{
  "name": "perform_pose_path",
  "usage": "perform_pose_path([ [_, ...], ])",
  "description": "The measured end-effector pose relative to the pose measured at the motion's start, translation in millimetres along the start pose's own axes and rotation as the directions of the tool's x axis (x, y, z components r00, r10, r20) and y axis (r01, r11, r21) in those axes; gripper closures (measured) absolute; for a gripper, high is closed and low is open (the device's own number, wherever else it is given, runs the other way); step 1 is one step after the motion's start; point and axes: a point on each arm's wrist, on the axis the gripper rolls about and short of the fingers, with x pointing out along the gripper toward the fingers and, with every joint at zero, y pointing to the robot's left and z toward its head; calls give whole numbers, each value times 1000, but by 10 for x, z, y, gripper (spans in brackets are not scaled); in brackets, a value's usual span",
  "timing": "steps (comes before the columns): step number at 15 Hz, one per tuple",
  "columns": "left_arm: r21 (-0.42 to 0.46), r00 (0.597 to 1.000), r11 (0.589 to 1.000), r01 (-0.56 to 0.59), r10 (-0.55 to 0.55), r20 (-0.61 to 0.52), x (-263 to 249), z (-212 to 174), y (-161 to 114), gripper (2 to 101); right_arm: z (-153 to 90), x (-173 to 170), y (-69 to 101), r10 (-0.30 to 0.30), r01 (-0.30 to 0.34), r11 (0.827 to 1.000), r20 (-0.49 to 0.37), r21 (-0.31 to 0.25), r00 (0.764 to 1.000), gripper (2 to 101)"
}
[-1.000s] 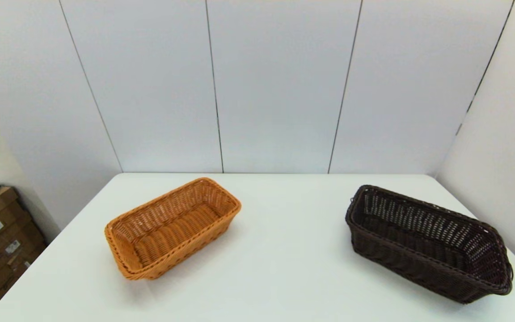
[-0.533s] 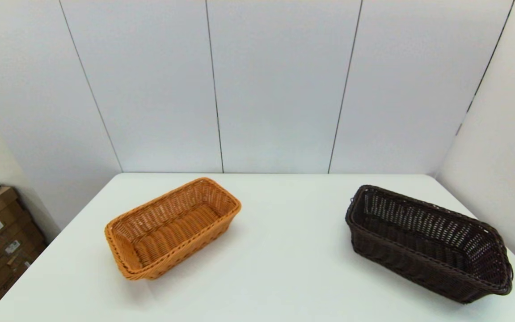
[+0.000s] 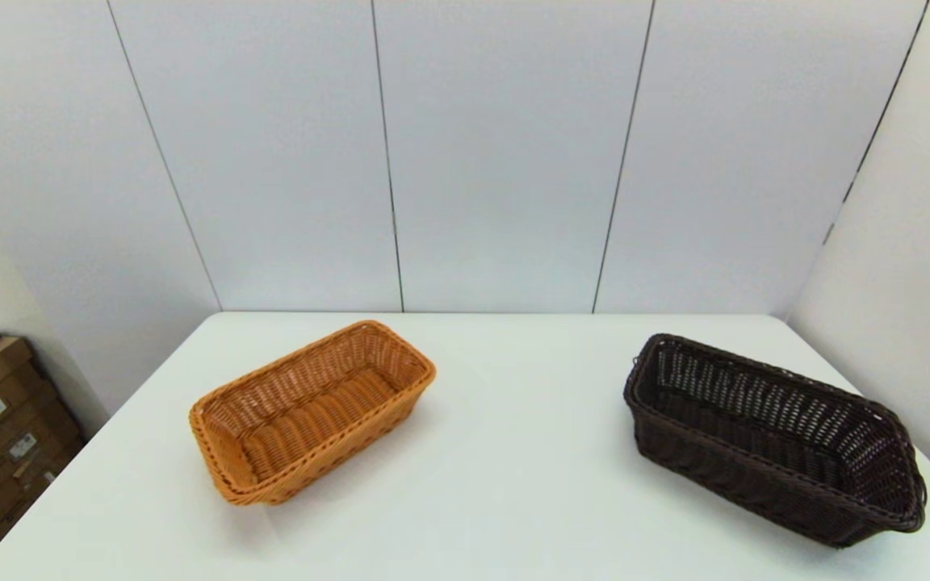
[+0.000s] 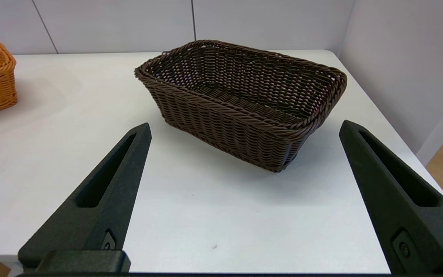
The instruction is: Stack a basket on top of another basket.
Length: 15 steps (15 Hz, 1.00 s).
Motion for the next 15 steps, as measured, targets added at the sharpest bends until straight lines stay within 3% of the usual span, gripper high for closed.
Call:
perform_pose_path([
  [2, -64, 998, 998, 1, 2, 55, 185, 653, -57, 54, 0, 0, 0, 0, 0, 1000, 0, 0, 1000, 52],
  [4, -131, 1000, 991, -11, 12, 6, 552, 1110, -120, 54, 0, 0, 0, 0, 0, 1000, 0, 0, 1000, 52],
  [6, -200, 991, 977, -72, 47, -126, 1068, 1305, -176, 54, 0, 0, 0, 0, 0, 1000, 0, 0, 1000, 52],
  [8, -256, 947, 947, -193, 112, -301, 1604, 1252, -214, 54, 0, 0, 0, 0, 0, 1000, 0, 0, 1000, 52],
  [10, -285, 847, 890, -357, 180, -501, 2074, 999, -235, 54, 0, 0, 0, 0, 0, 1000, 0, 0, 1000, 52],
  [13, -238, 623, 783, -575, 230, -748, 2496, 491, -244, 54, 0, 0, 0, 0, 0, 1000, 0, 0, 1000, 52],
  [15, -196, 496, 751, -630, 195, -846, 2624, 176, -249, 54, 0, 0, 0, 0, 0, 1000, 0, 0, 1000, 52],
])
